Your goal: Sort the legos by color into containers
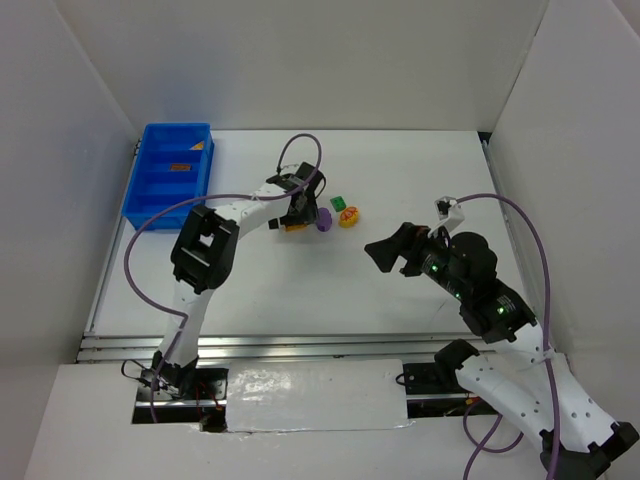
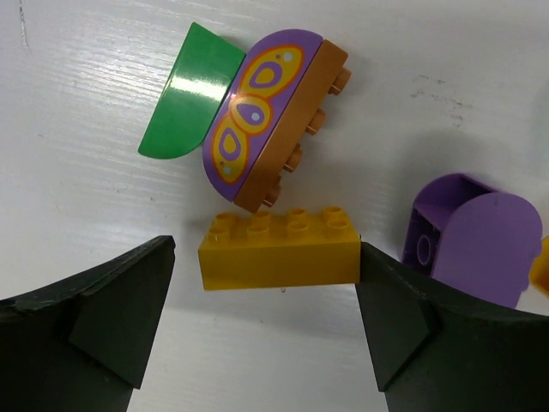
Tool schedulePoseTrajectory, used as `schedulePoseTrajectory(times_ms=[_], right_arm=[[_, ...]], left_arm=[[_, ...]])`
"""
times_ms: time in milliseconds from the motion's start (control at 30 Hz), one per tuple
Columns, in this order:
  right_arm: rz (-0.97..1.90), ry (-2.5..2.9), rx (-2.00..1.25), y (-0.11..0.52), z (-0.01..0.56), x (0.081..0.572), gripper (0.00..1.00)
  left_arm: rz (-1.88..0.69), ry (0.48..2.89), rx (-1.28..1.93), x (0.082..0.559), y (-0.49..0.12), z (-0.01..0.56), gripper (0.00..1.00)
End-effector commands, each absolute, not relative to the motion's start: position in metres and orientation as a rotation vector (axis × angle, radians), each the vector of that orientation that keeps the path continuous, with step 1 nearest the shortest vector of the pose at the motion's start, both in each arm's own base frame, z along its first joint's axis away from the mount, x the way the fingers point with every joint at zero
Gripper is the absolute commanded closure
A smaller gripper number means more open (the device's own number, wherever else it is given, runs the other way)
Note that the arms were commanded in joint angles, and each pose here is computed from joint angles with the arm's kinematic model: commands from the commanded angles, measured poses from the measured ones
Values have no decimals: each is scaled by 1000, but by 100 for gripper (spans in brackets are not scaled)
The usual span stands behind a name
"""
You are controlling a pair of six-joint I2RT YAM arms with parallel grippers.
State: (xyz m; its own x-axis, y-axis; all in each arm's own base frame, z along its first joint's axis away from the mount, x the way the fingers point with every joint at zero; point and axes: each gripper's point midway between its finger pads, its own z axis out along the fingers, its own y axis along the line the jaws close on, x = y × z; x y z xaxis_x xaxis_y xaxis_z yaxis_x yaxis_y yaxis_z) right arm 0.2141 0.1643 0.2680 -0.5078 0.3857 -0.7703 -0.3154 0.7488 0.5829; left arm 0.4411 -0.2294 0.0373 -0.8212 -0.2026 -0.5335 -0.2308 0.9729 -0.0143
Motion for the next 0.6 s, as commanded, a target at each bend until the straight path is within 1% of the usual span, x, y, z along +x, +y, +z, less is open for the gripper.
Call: schedulePoseTrajectory(times_ms=[0,133,267,300,367,400,467,500,567], right_arm=[[871,1879,28,167,277,219,0],[870,1885,30,168,275,220,0],[880,1886,28,170,274,220,0],[882,1886,27,171,274,221,0],[885,1892,25,172,272,221,0],[887,1894,26,173,272,222,0],[889,1893,26,173,272,222,0],[890,1895,25,173,271,222,0],[889,1889,27,173,272,222,0]], left_arm=[[67,2546,-303,452,-230,34,4],[53,2550,-303,452,-230,30,7],[31,2553,-297,448,-230,30,19],[30,2560,-294,446,-230,28,28],[19,2551,-294,445,-230,34,38],[18,2552,-296,444,-229,34,49],[12,2542,-300,444,-227,40,62],[11,2539,-297,443,-227,44,74],[-3,2521,-304,442,-225,57,88]])
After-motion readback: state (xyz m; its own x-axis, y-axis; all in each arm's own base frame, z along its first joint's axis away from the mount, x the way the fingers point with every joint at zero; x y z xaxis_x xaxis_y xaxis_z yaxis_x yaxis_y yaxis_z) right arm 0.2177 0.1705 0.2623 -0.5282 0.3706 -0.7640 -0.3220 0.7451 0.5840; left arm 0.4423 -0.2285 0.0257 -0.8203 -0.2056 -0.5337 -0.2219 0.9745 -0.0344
